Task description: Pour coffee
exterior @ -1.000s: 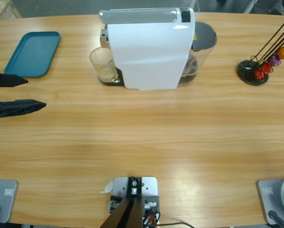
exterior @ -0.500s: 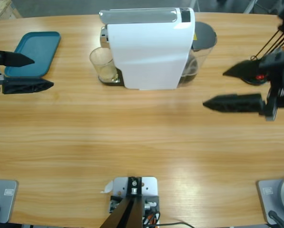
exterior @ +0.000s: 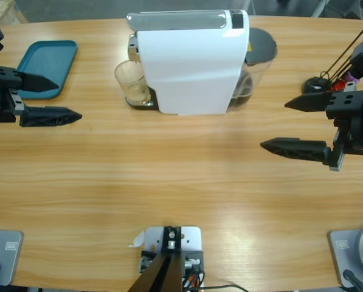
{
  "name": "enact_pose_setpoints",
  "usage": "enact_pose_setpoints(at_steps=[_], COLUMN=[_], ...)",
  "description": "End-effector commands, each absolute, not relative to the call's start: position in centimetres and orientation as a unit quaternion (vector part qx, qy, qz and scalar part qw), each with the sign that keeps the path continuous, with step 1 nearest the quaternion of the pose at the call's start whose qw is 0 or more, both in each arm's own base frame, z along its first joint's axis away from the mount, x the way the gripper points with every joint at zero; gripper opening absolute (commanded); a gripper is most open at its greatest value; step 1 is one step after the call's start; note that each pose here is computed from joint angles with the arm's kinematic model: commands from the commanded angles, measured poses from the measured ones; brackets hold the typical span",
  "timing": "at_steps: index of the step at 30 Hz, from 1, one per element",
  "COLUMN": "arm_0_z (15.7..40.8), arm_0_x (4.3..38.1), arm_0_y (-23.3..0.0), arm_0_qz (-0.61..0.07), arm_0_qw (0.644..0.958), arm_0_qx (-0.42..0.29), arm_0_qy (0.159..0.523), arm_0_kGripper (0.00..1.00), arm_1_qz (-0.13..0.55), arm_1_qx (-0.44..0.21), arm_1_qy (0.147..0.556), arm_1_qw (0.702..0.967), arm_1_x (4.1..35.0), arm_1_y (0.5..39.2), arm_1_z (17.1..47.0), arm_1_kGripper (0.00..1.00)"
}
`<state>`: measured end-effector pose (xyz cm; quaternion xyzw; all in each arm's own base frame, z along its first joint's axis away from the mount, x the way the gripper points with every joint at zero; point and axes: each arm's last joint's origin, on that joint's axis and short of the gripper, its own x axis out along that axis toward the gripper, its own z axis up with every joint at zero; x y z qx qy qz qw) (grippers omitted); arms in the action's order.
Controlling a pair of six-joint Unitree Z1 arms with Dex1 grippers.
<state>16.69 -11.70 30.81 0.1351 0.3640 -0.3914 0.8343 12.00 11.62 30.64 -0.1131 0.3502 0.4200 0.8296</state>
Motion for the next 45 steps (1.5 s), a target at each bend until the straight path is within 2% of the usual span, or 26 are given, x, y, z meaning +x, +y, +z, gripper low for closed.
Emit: enact_pose_setpoints(at_steps=[1,5,7,16,22,25,28,30,34,45], arm_0_z=[28.2,29.6,29.9,30.3,30.6,30.4,29.8,29.9,30.4,29.8], arm_0_x=[14.4,13.2,12.6,12.7,13.2,13.4,13.1,13.0,12.9,13.3], arm_0_y=[-12.6,-10.9,-10.2,-10.1,-9.6,-9.2,-9.0,-9.0,-9.1,-9.3], arm_0_qz=[-0.437,-0.382,-0.372,-0.387,-0.428,-0.423,-0.436,-0.443,-0.458,-0.458], arm_0_qw=[0.794,0.836,0.844,0.837,0.826,0.825,0.809,0.807,0.804,0.795], arm_0_qx=[0.145,0.167,0.17,0.184,0.136,0.149,0.186,0.196,0.186,0.186], arm_0_qy=[0.398,0.357,0.348,0.341,0.342,0.343,0.346,0.339,0.329,0.35], arm_0_kGripper=[1.0,1.0,1.0,1.0,1.0,1.0,1.0,1.0,1.0,1.0], arm_1_qz=[0.387,0.366,0.335,0.329,0.332,0.331,0.332,0.34,0.348,0.344], arm_1_qx=[-0.083,-0.103,-0.124,-0.125,-0.122,-0.122,-0.127,-0.145,-0.152,-0.153], arm_1_qy=[0.356,0.364,0.373,0.362,0.355,0.355,0.369,0.359,0.357,0.359], arm_1_qw=[0.847,0.85,0.856,0.863,0.865,0.866,0.859,0.857,0.854,0.854], arm_1_x=[11.7,12.5,13.1,13.1,12.8,12.7,12.5,12.3,12.3,12.6], arm_1_y=[11.0,11.4,11.5,11.3,11.1,11.0,10.8,10.7,10.8,10.9], arm_1_z=[30.2,30.4,30.2,30.7,30.9,31.0,30.8,31.0,31.2,31.1], arm_1_kGripper=[1.0,0.981,1.0,1.0,1.0,1.0,1.0,1.0,1.0,1.0])
